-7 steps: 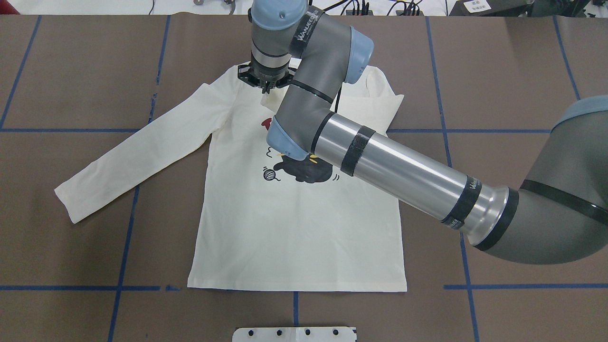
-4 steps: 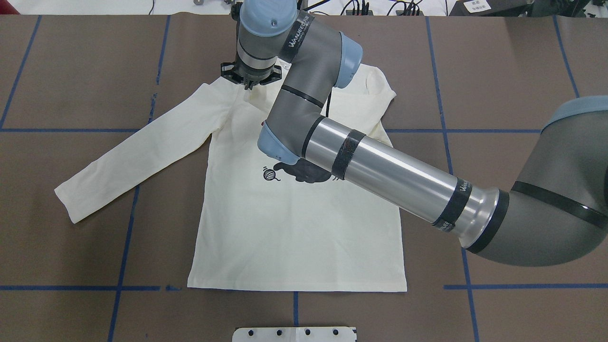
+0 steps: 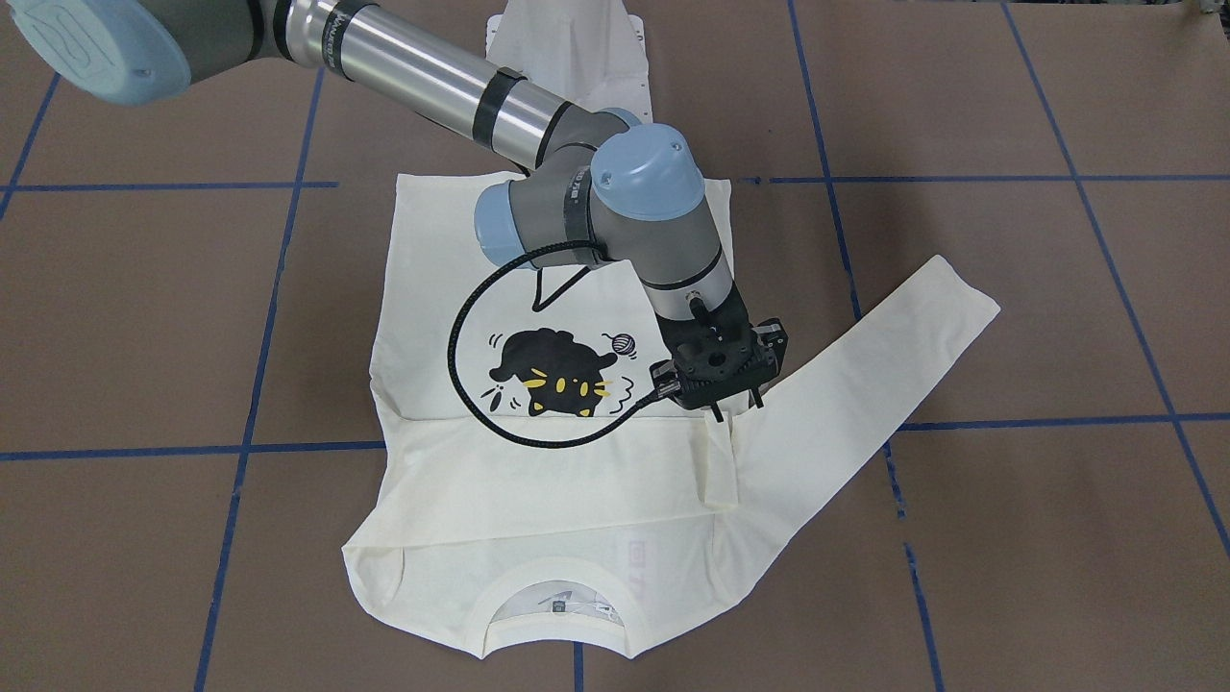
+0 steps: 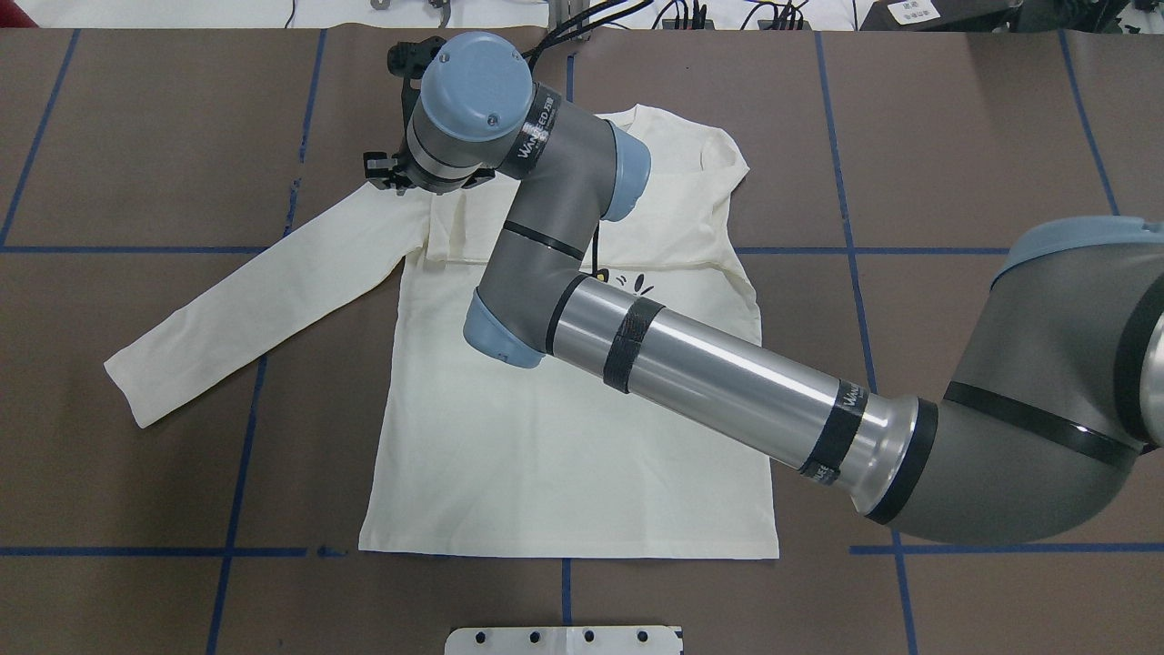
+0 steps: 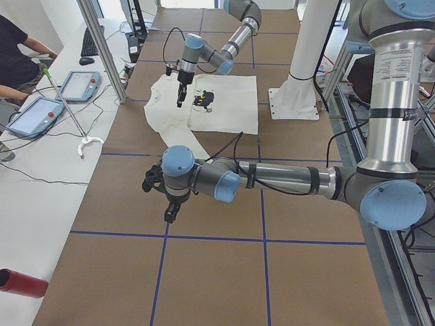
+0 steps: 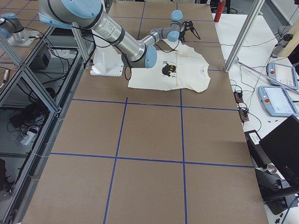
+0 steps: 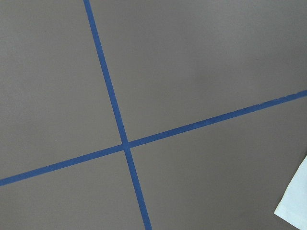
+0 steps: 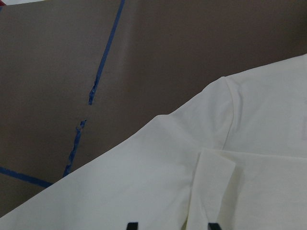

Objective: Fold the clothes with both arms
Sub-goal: 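Fold the held sleeve across the shirt chest toward the other sleeve, then release the sleeve and raise the right gripper away while left gripper approaches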

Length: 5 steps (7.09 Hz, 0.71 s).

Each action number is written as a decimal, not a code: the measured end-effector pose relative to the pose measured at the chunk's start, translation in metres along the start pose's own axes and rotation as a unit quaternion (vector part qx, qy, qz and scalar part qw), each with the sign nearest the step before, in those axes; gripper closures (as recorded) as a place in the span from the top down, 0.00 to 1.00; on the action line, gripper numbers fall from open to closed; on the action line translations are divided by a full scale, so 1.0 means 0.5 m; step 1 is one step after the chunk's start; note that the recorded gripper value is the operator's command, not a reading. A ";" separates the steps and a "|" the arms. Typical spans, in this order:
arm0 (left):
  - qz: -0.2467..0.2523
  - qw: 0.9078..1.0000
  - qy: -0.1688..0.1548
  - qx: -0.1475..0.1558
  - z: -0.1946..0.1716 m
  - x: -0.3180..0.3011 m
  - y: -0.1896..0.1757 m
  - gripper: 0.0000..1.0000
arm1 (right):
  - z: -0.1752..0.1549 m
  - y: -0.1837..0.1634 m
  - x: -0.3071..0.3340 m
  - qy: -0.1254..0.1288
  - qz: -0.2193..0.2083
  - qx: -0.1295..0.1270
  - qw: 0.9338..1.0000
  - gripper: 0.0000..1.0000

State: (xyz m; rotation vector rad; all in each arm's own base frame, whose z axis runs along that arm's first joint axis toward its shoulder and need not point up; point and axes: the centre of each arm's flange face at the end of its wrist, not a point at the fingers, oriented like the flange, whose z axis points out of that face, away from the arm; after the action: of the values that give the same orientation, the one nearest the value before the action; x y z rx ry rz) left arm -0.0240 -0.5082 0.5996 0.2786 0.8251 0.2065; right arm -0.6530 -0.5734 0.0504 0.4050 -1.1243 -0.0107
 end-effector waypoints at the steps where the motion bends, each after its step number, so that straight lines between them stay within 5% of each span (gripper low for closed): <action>1: -0.004 1.000 0.000 0.001 -0.001 0.001 -0.002 0.99 | 0.001 0.001 0.000 0.002 0.008 -0.001 1.000 1.00; 3: -0.032 0.999 -0.001 0.013 0.008 0.027 -0.016 0.99 | -0.025 -0.001 -0.017 0.028 0.030 -0.016 0.999 1.00; 5: -0.088 0.995 -0.002 0.035 0.070 0.114 -0.028 0.99 | -0.090 -0.039 0.020 0.087 0.054 -0.065 0.993 1.00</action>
State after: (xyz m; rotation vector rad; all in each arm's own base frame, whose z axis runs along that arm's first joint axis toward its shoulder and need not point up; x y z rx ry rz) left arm 0.0406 -0.5110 0.5782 0.2694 0.8498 0.0114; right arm -0.6051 -0.5797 0.0363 0.2248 -0.9667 0.0457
